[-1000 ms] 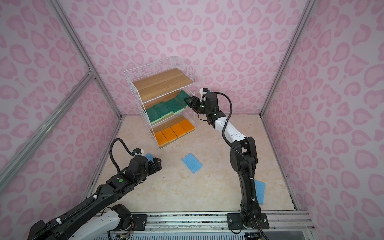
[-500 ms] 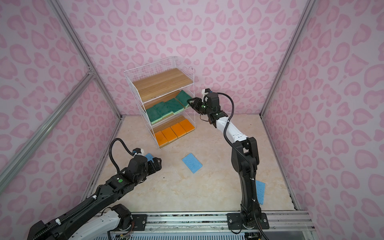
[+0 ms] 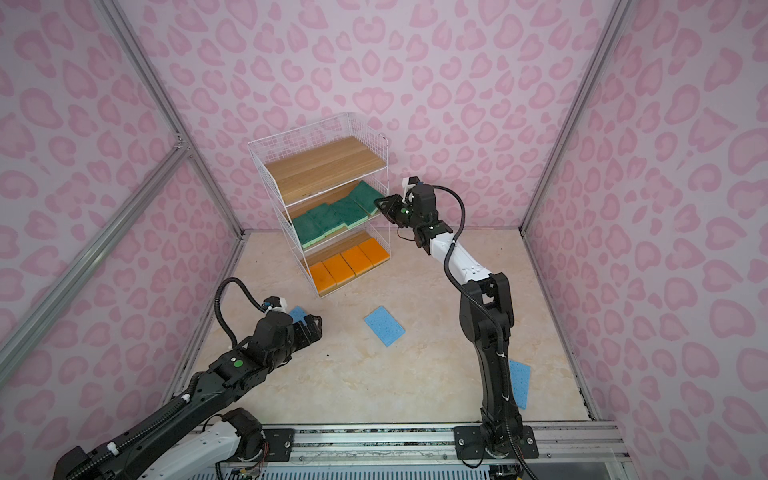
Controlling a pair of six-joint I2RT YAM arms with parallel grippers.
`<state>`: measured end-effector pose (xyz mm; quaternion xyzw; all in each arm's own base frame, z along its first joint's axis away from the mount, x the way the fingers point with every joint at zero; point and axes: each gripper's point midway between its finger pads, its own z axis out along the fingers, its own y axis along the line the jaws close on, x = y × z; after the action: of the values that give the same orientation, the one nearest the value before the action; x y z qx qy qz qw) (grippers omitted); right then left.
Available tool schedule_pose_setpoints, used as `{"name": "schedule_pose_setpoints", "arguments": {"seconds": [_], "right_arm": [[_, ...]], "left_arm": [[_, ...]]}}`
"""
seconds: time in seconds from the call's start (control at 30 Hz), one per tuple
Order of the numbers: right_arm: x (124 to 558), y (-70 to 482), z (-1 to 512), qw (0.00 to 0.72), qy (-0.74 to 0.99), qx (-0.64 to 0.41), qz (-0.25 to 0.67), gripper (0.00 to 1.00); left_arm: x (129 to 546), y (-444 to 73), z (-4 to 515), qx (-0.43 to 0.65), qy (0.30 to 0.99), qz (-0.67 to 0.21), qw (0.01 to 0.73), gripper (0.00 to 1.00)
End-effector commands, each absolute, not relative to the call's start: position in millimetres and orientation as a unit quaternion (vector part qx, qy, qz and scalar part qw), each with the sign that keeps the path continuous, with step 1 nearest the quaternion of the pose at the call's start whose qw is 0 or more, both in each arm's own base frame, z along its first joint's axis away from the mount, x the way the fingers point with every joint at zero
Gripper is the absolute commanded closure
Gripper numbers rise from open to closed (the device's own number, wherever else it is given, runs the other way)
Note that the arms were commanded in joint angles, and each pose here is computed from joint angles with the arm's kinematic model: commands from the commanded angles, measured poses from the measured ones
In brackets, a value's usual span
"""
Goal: Place and organize the cleaning sponges onto the shelf
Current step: 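Lower the green sponge onto the middle shelf beside the other green sponges, then push the green sponge deeper onto the middle shelf with right gripper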
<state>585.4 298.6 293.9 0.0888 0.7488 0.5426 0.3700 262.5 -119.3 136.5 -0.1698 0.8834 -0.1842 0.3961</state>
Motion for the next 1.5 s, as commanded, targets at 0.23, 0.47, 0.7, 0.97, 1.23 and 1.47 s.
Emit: {"name": "schedule_pose_setpoints", "arguments": {"seconds": [0.23, 0.47, 0.7, 0.97, 1.23, 1.47], "right_arm": [[577.7, 302.2, 291.6, 0.366, 0.737, 0.103, 0.559, 0.73], [583.9, 299.1, 294.5, 0.369, 0.738, 0.105, 0.555, 0.56], [578.1, 290.7, 288.1, 0.371, 0.757, 0.103, 0.527, 0.38], [566.0, 277.5, 279.1, 0.377, 0.776, 0.107, 0.495, 0.36], [560.3, 273.0, 278.6, 0.381, 0.776, 0.102, 0.492, 0.54], [564.8, 279.2, 279.9, 0.375, 0.767, 0.104, 0.509, 0.81]], "left_arm": [[261.6, -115.0, 133.4, -0.179, 0.883, -0.177, 0.396, 0.03], [261.9, -115.5, 136.5, -0.179, 0.881, -0.18, 0.398, 0.03], [263.8, -119.0, 137.9, -0.167, 0.883, -0.181, 0.399, 0.03], [266.2, -124.0, 138.2, -0.153, 0.889, -0.18, 0.393, 0.03], [264.3, -122.9, 135.9, -0.158, 0.888, -0.181, 0.391, 0.03], [262.7, -120.9, 135.1, -0.162, 0.888, -0.181, 0.391, 0.03]]}}
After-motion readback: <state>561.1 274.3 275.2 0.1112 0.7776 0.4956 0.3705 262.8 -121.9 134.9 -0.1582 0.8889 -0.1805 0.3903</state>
